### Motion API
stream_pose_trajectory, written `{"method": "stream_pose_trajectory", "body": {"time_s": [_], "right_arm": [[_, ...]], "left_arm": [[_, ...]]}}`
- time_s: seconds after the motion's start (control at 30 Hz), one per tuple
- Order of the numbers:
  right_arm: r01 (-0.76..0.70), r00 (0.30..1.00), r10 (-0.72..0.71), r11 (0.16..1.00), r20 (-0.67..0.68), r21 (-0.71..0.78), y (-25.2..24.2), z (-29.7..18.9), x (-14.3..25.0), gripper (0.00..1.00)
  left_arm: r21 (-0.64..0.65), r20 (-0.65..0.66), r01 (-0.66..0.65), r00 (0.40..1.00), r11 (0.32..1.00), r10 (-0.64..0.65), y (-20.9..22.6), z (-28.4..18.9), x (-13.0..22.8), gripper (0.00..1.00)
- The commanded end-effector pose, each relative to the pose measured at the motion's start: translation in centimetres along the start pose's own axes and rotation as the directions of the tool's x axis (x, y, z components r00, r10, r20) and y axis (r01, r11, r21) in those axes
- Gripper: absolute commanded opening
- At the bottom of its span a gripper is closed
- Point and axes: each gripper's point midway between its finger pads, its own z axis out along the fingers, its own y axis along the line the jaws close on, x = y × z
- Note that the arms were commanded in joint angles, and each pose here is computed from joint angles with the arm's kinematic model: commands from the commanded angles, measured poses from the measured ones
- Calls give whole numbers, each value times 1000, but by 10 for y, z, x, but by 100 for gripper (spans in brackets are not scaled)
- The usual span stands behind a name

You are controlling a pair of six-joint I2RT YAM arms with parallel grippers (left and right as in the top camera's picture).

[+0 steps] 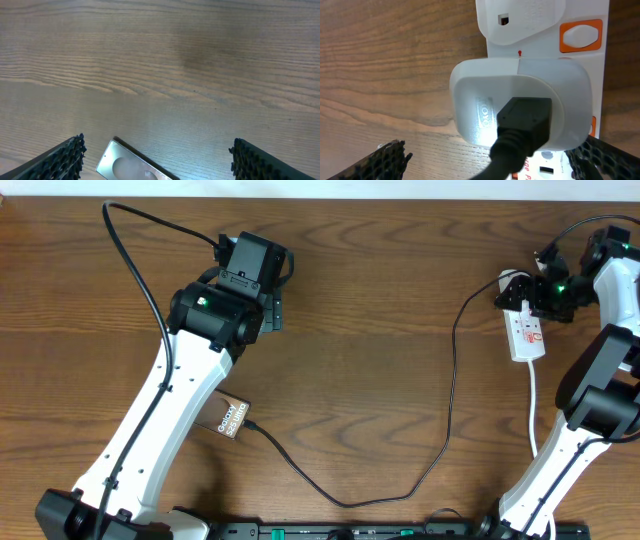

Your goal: Plug charger to phone and switch on socket

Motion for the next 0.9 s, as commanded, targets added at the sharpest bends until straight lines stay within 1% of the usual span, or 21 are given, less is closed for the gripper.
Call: {"method": "stream_pose_trajectory", "body": {"time_s": [0.0, 0.2, 0.43, 0.67, 0.77, 0.87], "right_arm": [[16, 1000, -13, 992, 22, -124, 26, 8, -4, 99], [8, 1000, -9, 984, -5, -177, 39, 18, 5, 99], [22, 999, -26, 983, -21, -184, 48, 35, 12, 99], [22, 999, -27, 983, -27, -185, 53, 41, 13, 99], [-12, 1000, 8, 990, -28, -144, 44, 39, 11, 99], [-73, 997, 71, 996, -37, -60, 25, 33, 11, 99]], "left_arm": [[-10, 30, 4, 1000, 1000, -4, 5, -8, -8, 92], [-10, 30, 4, 1000, 1000, -4, 5, -8, -8, 91], [-10, 30, 4, 1000, 1000, -4, 5, -8, -8, 91], [-10, 30, 4, 1000, 1000, -4, 5, -8, -8, 91], [-10, 30, 4, 1000, 1000, -4, 5, -8, -8, 92], [-10, 30, 4, 1000, 1000, -4, 5, -8, -8, 92]]}}
